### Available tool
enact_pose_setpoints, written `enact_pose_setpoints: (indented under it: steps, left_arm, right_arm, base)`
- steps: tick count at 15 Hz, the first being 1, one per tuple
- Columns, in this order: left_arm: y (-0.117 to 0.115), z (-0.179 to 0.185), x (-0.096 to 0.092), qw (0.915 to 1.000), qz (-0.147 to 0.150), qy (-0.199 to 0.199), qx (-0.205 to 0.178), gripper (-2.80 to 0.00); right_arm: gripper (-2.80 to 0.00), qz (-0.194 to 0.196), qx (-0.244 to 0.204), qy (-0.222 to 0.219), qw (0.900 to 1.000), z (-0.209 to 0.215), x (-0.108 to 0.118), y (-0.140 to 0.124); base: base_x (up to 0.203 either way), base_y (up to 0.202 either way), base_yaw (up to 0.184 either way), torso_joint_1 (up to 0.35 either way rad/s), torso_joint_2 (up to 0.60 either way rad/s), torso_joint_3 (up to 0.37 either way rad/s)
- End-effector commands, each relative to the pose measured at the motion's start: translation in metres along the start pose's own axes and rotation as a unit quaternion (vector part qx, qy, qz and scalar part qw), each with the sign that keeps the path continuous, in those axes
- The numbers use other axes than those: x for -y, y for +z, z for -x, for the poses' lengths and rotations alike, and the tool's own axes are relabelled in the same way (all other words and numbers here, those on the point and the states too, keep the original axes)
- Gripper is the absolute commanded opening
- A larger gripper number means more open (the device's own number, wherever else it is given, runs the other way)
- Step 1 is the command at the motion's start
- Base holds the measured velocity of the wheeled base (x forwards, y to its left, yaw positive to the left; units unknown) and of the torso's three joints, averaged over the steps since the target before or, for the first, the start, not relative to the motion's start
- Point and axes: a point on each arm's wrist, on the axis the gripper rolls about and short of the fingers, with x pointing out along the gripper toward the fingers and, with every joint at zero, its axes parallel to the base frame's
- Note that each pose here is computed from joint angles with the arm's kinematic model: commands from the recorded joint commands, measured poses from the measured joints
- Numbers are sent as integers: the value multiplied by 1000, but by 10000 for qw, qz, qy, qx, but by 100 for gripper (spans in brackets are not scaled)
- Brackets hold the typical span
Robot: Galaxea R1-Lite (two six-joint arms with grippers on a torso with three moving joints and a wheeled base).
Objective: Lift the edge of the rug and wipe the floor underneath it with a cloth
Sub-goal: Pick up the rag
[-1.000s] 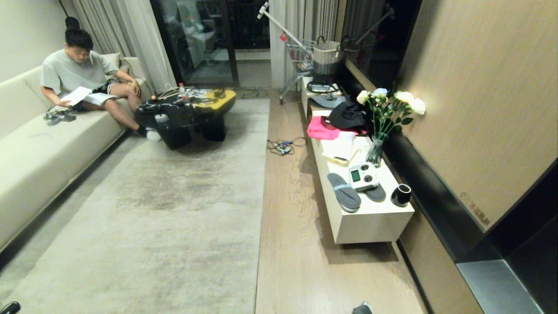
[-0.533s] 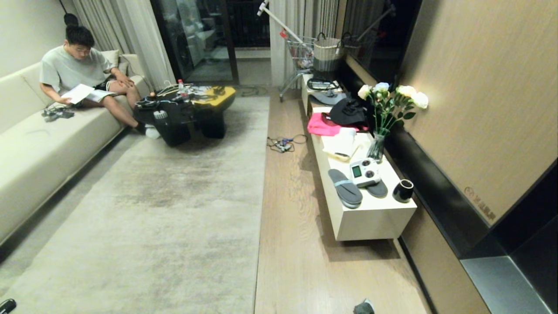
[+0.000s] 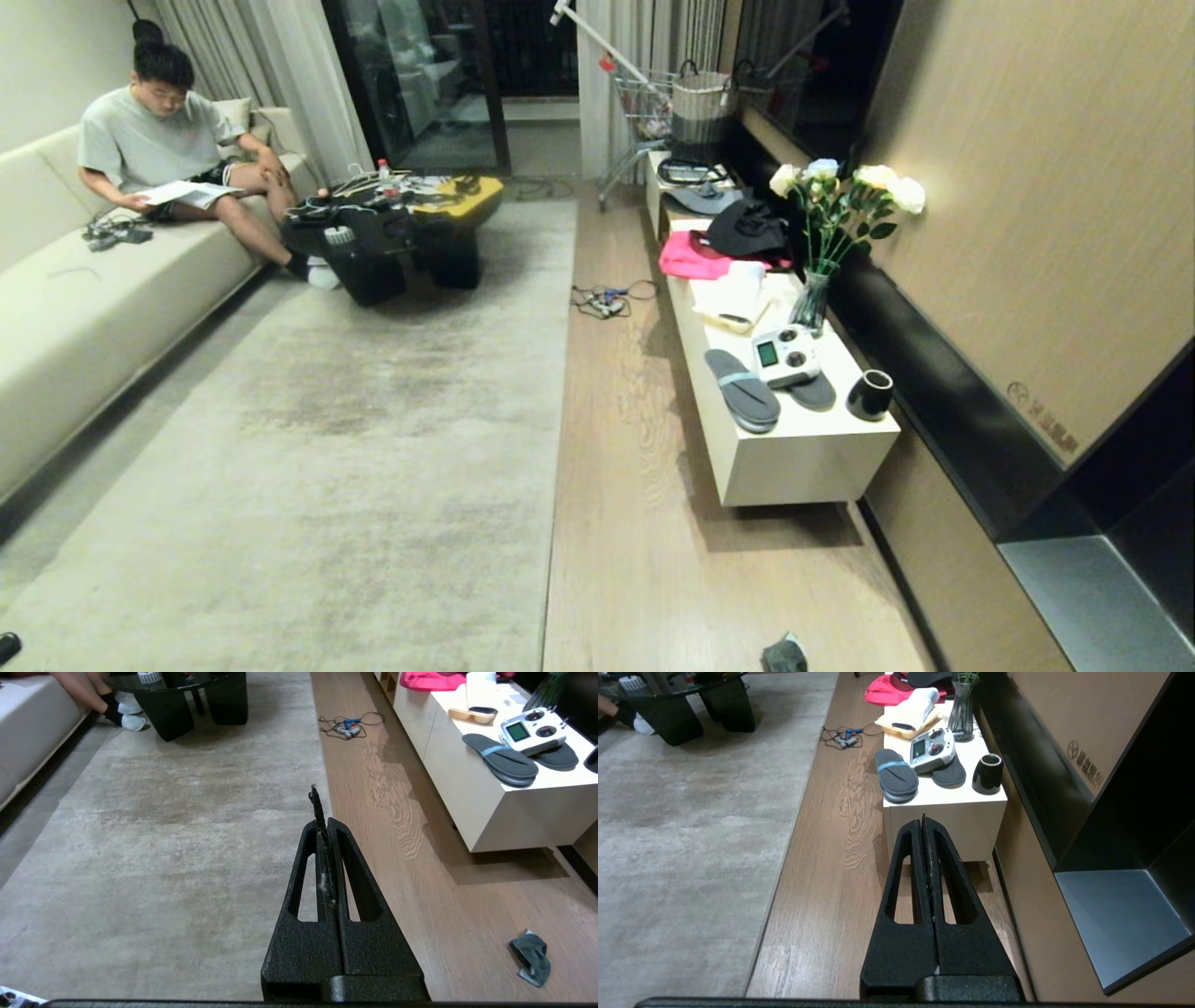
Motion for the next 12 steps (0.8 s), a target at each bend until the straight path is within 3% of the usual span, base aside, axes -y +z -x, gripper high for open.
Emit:
enact_pose_setpoints:
  steps: [1,12]
  left_arm:
    - [0,0,0,10000,0,2,0,-280]
    - [0,0,0,10000,0,2,0,-280]
  right_arm:
    - [-280,0,0,6,10000,0,0,0]
    - [-280,0,0,6,10000,0,0,0]
  base:
    - [0,0,0,-174,481,305]
    - [0,0,0,-163,523,360]
